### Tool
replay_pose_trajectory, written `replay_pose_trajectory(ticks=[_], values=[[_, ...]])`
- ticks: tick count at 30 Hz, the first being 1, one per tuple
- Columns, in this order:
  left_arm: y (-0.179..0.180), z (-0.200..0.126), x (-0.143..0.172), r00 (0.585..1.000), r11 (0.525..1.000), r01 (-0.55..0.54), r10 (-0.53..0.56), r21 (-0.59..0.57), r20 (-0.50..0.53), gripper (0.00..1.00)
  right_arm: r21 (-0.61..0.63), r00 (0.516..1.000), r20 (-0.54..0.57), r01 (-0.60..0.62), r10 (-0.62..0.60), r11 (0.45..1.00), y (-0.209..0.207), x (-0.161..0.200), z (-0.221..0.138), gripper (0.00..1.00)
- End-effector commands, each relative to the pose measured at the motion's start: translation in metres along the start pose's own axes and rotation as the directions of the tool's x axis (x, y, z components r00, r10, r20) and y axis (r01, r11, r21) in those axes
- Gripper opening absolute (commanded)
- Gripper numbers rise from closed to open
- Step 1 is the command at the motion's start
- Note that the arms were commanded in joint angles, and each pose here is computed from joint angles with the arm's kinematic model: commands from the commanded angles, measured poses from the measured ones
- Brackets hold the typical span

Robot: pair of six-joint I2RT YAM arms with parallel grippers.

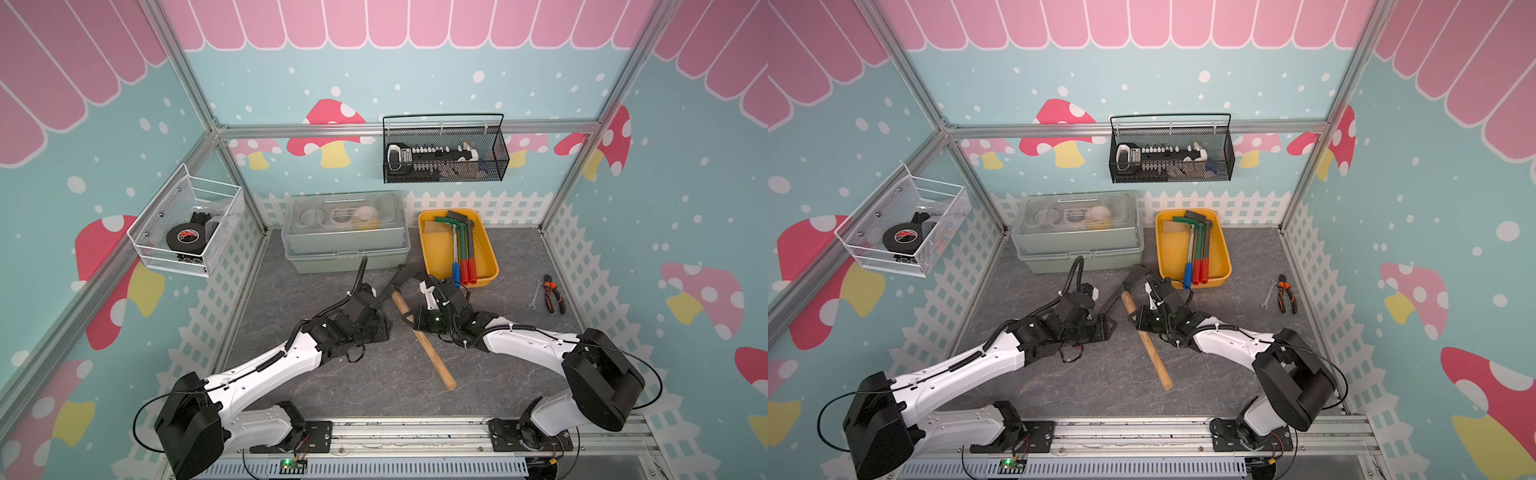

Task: Put the small hoe into the storage box
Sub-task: Pick up the hoe from the center of the board.

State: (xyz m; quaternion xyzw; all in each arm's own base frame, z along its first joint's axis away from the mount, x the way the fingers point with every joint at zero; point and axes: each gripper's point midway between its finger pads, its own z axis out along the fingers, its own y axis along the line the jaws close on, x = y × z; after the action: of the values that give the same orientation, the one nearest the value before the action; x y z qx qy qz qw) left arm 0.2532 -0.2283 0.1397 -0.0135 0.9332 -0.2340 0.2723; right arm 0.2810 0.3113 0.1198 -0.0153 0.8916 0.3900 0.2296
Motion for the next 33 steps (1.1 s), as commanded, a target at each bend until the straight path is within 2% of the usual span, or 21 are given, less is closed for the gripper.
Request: replay_pose_trajectory(ticks=[1,5,13,23,33], values=[[-0.008,0.001,-0.011,0.999,0.998,0.033,-0.035,0.055,0.034,0.5,-0.091,0.995,0.077,0.076,-0.069,0.993,0.036,-0.028,-0.017,0.15],[-0.016,0.003,-0.019,0.998,0.996,0.042,-0.046,0.083,0.043,0.55,-0.091,0.994,0.074,0.092,-0.085,0.992,0.04,-0.03,-0.026,0.15],[-0.027,0.006,-0.027,0.999,0.994,0.034,-0.038,0.102,0.038,0.56,-0.047,0.993,0.091,0.079,-0.075,0.996,0.029,-0.049,-0.053,0.15],[-0.019,0.0,-0.024,0.999,0.997,0.021,-0.024,0.075,0.038,0.56,-0.006,0.981,0.192,0.039,-0.037,0.999,0.004,-0.113,-0.099,0.15],[-0.011,-0.01,-0.021,0.999,0.998,0.02,-0.022,0.057,0.045,0.56,-0.008,0.969,0.248,-0.023,0.024,1.0,-0.018,-0.17,-0.102,0.15]])
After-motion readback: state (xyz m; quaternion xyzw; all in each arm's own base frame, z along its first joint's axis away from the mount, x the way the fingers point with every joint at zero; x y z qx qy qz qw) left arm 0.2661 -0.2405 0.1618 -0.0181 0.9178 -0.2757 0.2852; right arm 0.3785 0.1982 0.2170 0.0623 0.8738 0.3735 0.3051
